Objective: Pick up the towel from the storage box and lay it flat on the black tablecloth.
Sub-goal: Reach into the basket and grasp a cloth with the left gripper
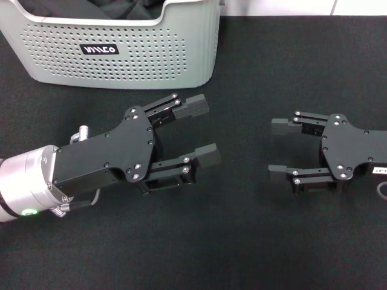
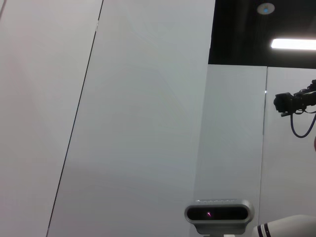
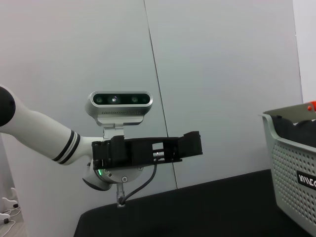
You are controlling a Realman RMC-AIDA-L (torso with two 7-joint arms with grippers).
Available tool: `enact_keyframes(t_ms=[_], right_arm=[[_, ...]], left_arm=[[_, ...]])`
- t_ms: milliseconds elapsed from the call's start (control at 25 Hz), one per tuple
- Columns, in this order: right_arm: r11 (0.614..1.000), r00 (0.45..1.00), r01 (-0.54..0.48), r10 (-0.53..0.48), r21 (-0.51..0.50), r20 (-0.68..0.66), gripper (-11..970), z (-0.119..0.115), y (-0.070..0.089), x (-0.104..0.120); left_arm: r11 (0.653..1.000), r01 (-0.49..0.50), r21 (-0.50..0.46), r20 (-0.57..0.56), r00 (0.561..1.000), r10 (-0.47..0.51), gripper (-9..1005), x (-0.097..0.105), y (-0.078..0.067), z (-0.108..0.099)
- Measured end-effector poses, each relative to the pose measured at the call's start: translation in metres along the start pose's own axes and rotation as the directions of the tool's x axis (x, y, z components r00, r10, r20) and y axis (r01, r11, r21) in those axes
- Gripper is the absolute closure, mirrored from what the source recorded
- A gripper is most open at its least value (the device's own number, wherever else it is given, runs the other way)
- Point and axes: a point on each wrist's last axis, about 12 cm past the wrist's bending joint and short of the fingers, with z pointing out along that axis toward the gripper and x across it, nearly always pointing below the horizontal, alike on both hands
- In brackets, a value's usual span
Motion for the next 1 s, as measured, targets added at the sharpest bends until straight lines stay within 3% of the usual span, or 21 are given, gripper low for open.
enact_keyframes(t_ms=[720, 800, 1000], right_arm=[[0.999, 0.999, 0.045, -0.045, -0.023, -0.013, 102, 0.004, -0.003, -0.009], [0.999, 0.999, 0.051, -0.051, -0.005, -0.004, 102, 0.001, -0.004, -0.008], [0.999, 0.999, 0.047, -0.047, 0.019, 0.018, 102, -0.006, -0.003, -0.008]], left_arm=[[0.999, -0.032, -0.015, 0.001, 0.999, 0.032, 209, -0.002, 0.002, -0.002], [0.998, -0.045, -0.045, 0.011, 0.999, 0.046, 209, -0.003, 0.003, -0.005], [0.963, -0.098, -0.251, 0.112, 0.985, 0.13, 210, -0.01, 0.005, -0.032]])
